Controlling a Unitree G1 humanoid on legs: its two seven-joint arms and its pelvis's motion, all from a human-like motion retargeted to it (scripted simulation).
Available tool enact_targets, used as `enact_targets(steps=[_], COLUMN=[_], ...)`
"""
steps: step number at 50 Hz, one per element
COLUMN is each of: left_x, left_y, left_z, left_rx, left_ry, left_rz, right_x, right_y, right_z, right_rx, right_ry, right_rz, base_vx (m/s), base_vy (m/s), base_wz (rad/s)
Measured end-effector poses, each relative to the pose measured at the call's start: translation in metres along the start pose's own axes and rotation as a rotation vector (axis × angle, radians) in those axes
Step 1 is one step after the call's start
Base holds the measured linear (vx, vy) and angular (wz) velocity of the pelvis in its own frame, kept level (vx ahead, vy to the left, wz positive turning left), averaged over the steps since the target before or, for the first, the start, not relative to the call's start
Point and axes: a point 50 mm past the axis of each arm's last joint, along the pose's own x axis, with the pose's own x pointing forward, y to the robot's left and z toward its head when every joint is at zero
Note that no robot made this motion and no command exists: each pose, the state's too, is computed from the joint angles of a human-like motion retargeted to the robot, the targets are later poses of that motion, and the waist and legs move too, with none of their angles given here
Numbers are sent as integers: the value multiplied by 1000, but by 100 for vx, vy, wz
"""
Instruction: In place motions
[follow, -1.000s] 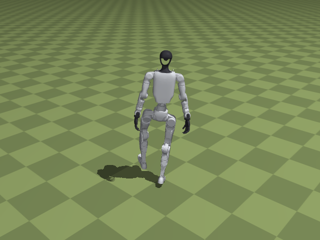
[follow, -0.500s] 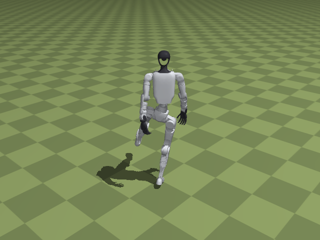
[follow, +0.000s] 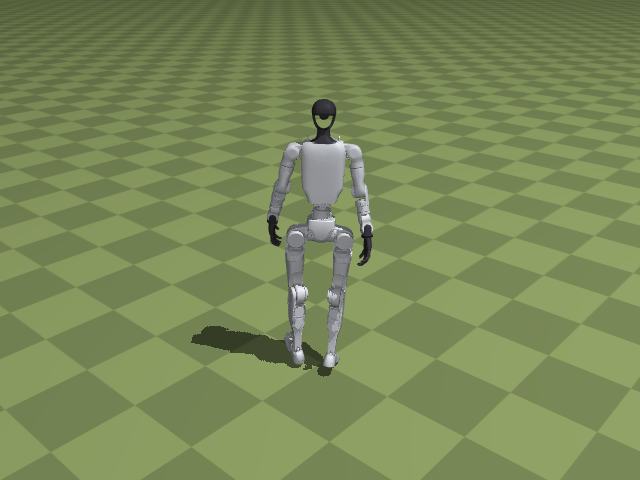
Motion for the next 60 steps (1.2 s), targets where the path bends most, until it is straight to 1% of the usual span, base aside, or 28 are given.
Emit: enact_targets(steps=[3, 6, 9, 12, 15, 19, 22, 25, 27, 30, 33, 38, 40, 42, 45, 47, 51, 55, 60], left_x=[-5, -18, -39, -58, -70, -76, -73, -65, -58, -44, -28, -10, -6, -3, -2, -2, -2, -9, -47], left_y=[-16, -40, -65, -81, -83, -71, -64, -59, -56, -49, -35, -9, -2, 1, 8, 8, -1, -20, -52], left_z=[-59, -113, -155, -185, -203, -214, -210, -197, -186, -163, -131, -74, -50, -31, -12, -10, -28, -78, -171], left_rx=[-74, -218, -372, -483, -530, -543, -604, -681, -708, -727, -729, -634, -568, -502, -389, -317, -252, -283, -489], left_ry=[153, 365, 584, 713, 745, 744, 717, 665, 636, 558, 426, 208, 140, 86, 30, 25, 91, 249, 581], left_rz=[-22, -109, -213, -255, -237, -172, -129, -104, -86, -65, -50, -32, -39, -50, -60, -50, -49, -104, -109], right_x=[-3, -19, -43, -64, -76, -72, -64, -55, -45, -26, -11, 6, 10, 12, 12, 10, 4, -11, -51], right_y=[1, -6, -11, -17, -27, -50, -66, -72, -74, -71, -57, -18, 2, 14, 18, 12, -8, -34, -60], right_z=[20, 66, 113, 140, 149, 132, 115, 98, 79, 38, -9, -81, -96, -98, -87, -70, -27, 24, 98], right_rx=[-151, -300, -410, -458, -492, -531, -551, -539, -476, -343, -160, 158, 237, 247, 172, 77, -99, -213, -284], right_ry=[-64, -237, -423, -548, -619, -592, -505, -431, -358, -192, -25, 195, 242, 239, 209, 173, 45, -124, -391], right_rz=[2, -37, -105, -160, -193, -322, -431, -453, -406, -248, -86, 8, 67, 116, 162, 168, 129, -6, -154], base_vx=[39, 13, 11, 34, 40, 37, 11, -19, -22, -16, -8, 1, 5, 11, 17, 19, 15, 13, 9], base_vy=[11, 20, 21, 27, 24, 25, 4, 4, 10, 15, 9, -4, -8, -6, -14, -13, -7, -5, -3], base_wz=[-26, 18, 9, -8, 28, 65, 98, 100, 128, 141, 116, 124, 108, 49, -6, -46, -97, -114, -159])
